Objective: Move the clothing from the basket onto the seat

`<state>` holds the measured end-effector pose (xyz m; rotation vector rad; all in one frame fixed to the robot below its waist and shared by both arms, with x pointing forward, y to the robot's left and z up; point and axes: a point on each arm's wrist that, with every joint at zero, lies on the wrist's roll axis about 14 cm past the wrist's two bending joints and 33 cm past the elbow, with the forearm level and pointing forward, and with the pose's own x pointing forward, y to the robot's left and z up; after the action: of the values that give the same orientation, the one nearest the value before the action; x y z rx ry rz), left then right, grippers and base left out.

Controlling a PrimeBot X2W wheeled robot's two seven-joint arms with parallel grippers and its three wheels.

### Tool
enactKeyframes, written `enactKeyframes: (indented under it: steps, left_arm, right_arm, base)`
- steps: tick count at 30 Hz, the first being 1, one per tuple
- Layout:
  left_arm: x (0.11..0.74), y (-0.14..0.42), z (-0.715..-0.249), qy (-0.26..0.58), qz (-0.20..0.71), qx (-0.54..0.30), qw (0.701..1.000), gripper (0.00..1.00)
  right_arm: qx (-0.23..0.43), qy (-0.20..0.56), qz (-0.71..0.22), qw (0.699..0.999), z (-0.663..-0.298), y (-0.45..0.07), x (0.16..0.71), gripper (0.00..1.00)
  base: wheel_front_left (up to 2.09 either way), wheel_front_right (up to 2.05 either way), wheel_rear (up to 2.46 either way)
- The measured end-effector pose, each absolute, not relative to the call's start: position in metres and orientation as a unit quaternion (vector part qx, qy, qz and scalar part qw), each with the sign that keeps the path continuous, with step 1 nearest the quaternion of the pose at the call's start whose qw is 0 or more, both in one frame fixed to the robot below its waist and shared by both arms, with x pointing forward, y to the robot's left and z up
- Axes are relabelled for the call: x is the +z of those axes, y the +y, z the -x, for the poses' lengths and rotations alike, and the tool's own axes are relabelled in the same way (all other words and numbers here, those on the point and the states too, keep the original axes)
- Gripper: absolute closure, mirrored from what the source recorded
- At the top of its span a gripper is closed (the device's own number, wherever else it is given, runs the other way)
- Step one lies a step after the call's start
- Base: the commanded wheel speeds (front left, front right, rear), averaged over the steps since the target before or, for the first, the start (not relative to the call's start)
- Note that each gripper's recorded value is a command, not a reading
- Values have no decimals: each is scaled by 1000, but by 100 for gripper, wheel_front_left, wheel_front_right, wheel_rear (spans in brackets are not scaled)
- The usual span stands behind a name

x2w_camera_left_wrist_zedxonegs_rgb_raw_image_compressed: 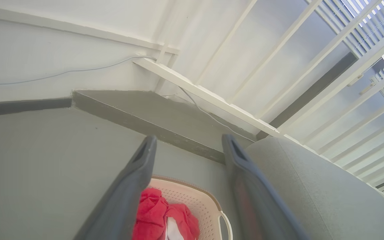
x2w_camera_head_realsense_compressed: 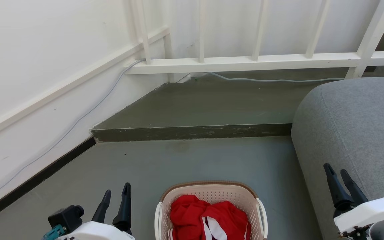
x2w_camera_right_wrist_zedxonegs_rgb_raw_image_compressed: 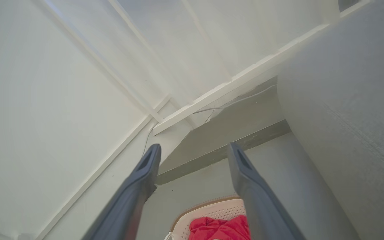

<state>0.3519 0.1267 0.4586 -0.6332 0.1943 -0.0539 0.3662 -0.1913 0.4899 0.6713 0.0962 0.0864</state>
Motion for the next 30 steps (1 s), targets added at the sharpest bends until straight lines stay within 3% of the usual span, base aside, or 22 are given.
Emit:
enactKeyframes:
  steps: [30]
  left_arm:
    - [449,107,-343,87,131,-71,985,0]
  right_arm:
    - [107,39,-132,985,-362,-183,492,0]
  base:
    - [0,0,0]
